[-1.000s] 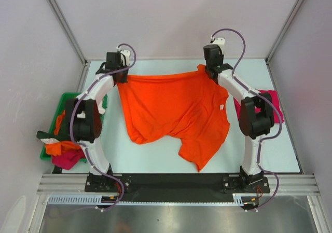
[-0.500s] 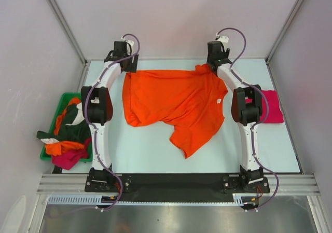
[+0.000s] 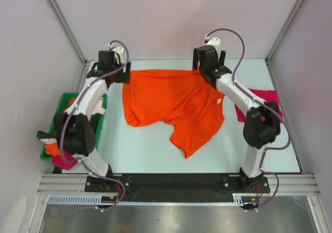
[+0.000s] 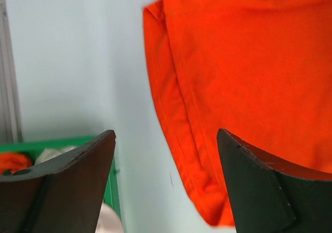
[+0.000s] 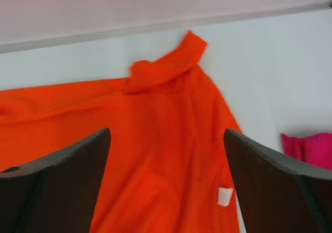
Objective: Fold and stack the t-shirts
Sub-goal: Flatten out the tshirt
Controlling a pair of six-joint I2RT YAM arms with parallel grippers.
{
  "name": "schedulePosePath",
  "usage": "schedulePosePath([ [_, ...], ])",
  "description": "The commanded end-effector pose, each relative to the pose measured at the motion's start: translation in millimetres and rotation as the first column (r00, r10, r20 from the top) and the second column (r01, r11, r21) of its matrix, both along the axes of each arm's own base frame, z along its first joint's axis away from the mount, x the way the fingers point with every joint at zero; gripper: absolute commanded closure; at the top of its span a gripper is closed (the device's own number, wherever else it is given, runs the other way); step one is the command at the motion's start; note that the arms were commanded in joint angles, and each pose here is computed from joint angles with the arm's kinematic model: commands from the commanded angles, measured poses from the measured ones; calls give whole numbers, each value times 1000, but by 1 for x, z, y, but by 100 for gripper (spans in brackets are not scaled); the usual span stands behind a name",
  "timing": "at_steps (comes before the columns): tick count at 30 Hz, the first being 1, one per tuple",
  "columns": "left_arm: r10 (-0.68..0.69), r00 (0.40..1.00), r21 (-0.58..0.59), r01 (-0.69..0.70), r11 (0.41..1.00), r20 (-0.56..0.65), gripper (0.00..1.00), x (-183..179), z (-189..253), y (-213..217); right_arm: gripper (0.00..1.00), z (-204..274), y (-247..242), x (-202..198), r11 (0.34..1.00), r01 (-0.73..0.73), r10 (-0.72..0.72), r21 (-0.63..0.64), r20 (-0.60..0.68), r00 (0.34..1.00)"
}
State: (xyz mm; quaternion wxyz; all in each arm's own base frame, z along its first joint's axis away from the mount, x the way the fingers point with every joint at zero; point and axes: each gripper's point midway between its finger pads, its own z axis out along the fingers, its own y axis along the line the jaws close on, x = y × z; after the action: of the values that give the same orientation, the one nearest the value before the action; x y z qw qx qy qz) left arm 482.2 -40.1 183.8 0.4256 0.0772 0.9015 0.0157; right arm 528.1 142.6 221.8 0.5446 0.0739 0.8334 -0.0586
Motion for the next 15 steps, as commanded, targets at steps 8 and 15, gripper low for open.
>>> schedulePosePath([
  [8,-123,978,-106,106,989,-170,22,-105,-59,-30,58,-66,46,-128,997,-48,58,60,-165,985],
  [15,-134,948,-133,98,986,-289,24,-120,-105,-38,58,-103,55,-166,997,-54,66,57,-234,970],
])
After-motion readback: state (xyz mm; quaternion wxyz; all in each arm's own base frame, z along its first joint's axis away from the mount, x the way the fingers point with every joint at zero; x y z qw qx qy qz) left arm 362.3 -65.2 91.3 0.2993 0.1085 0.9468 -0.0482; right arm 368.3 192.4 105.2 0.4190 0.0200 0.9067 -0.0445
